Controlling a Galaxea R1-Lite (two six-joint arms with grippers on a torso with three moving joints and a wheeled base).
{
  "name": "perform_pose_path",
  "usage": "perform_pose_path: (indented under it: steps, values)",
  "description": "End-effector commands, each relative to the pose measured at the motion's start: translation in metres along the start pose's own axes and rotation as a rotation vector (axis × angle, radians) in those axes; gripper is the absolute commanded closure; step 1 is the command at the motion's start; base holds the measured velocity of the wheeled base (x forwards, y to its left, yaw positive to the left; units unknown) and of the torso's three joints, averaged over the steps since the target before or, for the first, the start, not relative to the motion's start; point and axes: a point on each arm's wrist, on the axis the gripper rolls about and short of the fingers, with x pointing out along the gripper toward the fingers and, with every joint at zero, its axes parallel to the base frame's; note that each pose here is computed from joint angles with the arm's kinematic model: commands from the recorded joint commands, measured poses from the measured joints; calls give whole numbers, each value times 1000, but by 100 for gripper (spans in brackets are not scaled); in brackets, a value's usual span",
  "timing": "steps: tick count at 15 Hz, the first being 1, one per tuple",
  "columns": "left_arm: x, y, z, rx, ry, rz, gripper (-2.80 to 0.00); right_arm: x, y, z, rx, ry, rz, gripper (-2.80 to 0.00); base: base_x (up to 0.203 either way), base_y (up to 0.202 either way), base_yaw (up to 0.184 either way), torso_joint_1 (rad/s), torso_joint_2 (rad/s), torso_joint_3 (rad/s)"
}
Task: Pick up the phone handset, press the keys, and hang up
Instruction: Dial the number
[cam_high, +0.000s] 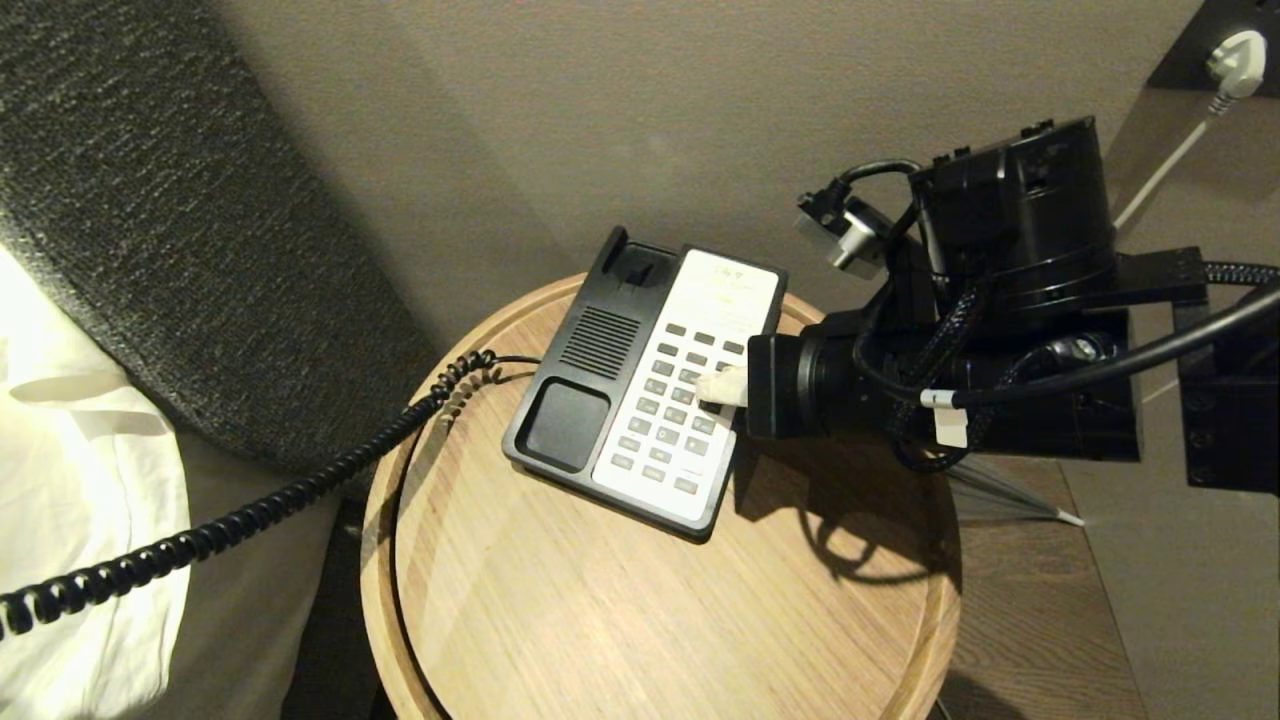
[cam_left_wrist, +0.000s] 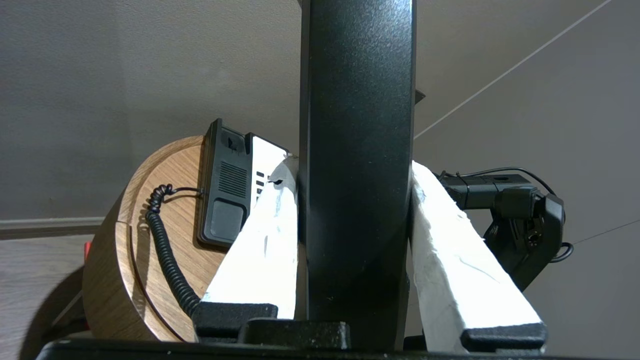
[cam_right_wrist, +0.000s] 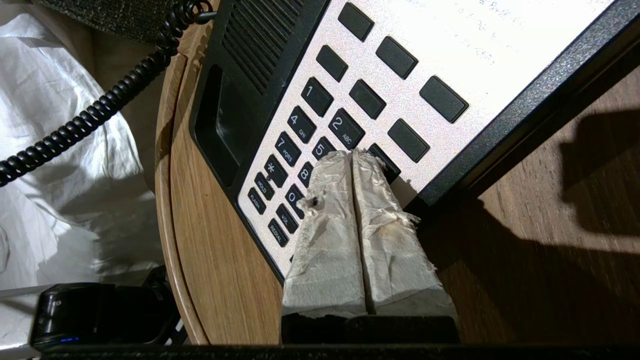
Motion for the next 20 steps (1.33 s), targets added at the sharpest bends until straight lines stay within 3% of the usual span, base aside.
perform_pose_path:
  steps: [1,6,20]
  values:
    - [-1,0,0,-2,-2,0,0,-2,1,3,8,-9,7,0,0,0,0,0,0,0]
    - [-2,1,-1,-3,1,0,0,-16,5,7,12,-33,30,0,0,0,0,0,0,0]
    - [-4,1,-1,-3,-5,-3,0,-11,7,-7,29,36,42,0,0,0,0,0,0,0]
